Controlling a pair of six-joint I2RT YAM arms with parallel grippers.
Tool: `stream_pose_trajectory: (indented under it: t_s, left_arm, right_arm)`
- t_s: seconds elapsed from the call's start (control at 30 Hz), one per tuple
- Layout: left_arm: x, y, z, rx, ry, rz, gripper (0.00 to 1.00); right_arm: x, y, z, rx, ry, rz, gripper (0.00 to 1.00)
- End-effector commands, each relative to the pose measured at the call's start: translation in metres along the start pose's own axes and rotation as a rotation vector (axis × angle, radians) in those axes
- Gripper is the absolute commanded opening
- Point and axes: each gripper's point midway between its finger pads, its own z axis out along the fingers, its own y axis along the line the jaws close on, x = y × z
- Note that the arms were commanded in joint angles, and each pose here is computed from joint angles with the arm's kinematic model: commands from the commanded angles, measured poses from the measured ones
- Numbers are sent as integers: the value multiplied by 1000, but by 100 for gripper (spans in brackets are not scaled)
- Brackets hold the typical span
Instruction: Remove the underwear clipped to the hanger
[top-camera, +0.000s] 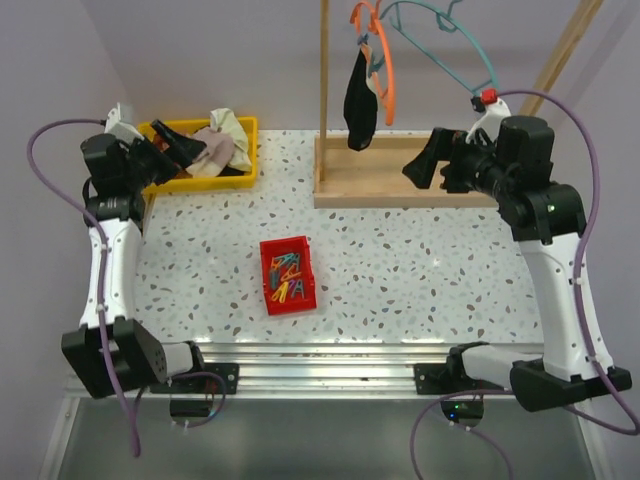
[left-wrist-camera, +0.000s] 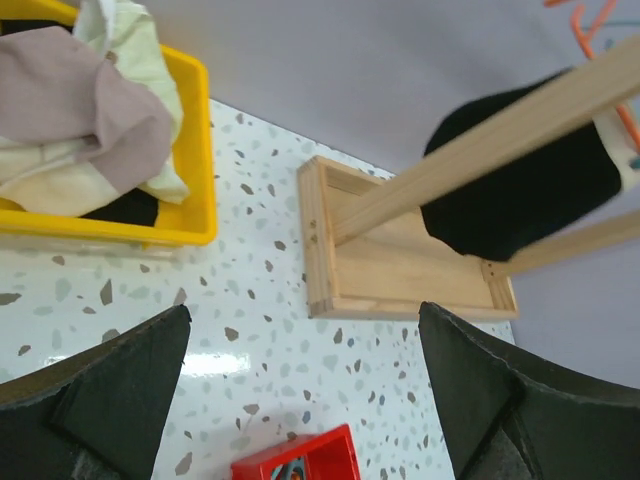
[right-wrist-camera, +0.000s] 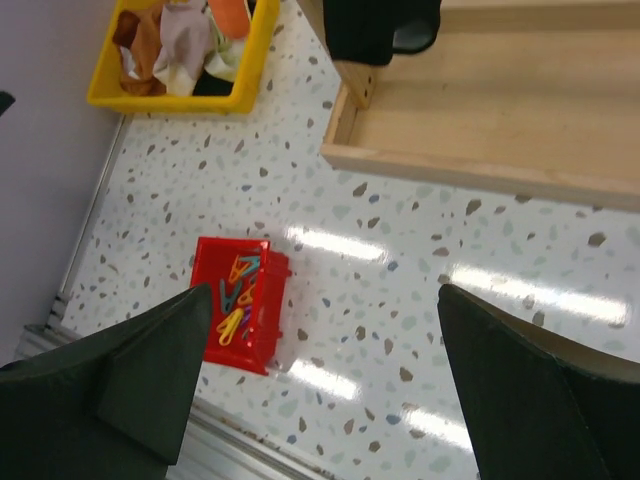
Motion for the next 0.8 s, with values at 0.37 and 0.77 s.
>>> stream_pose_trajectory:
  t_s: [0.37,0.77]
  left_arm:
    - [87,-72,-59,314,151,40,100]
    - [98,-77,-61,344,182,44,100]
  right_arm:
    - [-134,56,34,12,-291,-253,96]
    - [-154,44,95,252,-345,-283,77]
